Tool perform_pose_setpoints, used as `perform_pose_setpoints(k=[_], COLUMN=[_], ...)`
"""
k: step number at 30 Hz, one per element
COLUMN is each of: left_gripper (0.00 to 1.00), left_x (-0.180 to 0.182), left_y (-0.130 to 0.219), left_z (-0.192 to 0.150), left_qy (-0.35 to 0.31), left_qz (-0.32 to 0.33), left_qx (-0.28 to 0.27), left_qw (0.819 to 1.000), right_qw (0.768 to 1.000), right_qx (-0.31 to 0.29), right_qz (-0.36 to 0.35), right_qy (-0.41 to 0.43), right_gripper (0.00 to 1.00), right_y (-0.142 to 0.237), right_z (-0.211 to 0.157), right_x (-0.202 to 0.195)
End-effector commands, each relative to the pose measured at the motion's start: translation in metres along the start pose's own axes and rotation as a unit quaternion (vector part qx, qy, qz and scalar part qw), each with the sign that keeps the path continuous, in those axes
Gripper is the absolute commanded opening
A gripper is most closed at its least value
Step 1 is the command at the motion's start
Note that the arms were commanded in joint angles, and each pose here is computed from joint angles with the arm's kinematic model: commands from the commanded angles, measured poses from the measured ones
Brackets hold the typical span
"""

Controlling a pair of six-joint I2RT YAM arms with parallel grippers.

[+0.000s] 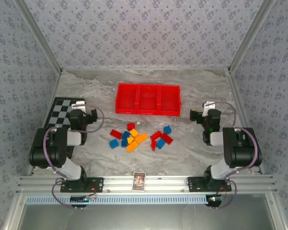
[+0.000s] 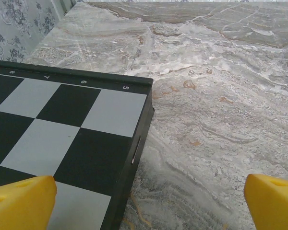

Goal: Sort the legos into containers by color
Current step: Pick up the lego from the center of the table.

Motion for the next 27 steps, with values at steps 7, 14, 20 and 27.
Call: perform_pose_setpoints(k=[7,14,20,27], left_gripper=[1.0,1.0,1.0,1.0], left_x=[0.001,0.001,-0.008,-0.014], left_y=[0.0,0.0,-0.001,0.001], left_z=[0.012,0.012,0.014,0.017], left_qy=[0.01,0.01,-0.003,-0.021], left_qz=[-0.006,-0.006,-0.043,-0.064], left_qx=[-0.018,-0.018,-0.018,-0.02], left_qw=[1.0,1.0,0.999,0.998], right_qw=[1.0,1.0,1.0,0.999], right_qx=[-0.012,-0.012,-0.011,-0.022], right_qz=[0.005,0.012,0.011,-0.023], right_qy=[0.005,-0.005,-0.006,-0.003], right_gripper=[1.0,1.0,1.0,1.0], right_y=[-0.001,-0.001,-0.001,0.001], right_z=[0.01,0.01,0.01,0.012], right_x=[0.0,-0.002,-0.002,-0.006])
Point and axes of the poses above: each hand's point on the last joint's axis, 136 mm out from that joint toward the fingers, its own y axis back along the fingers, its own x axis along the line the jaws close on, z = x × y, the point moved 6 cm from there along y, back along the fingers, and after that the axes turned 7 degrees about -y, right-handed, at the moved point
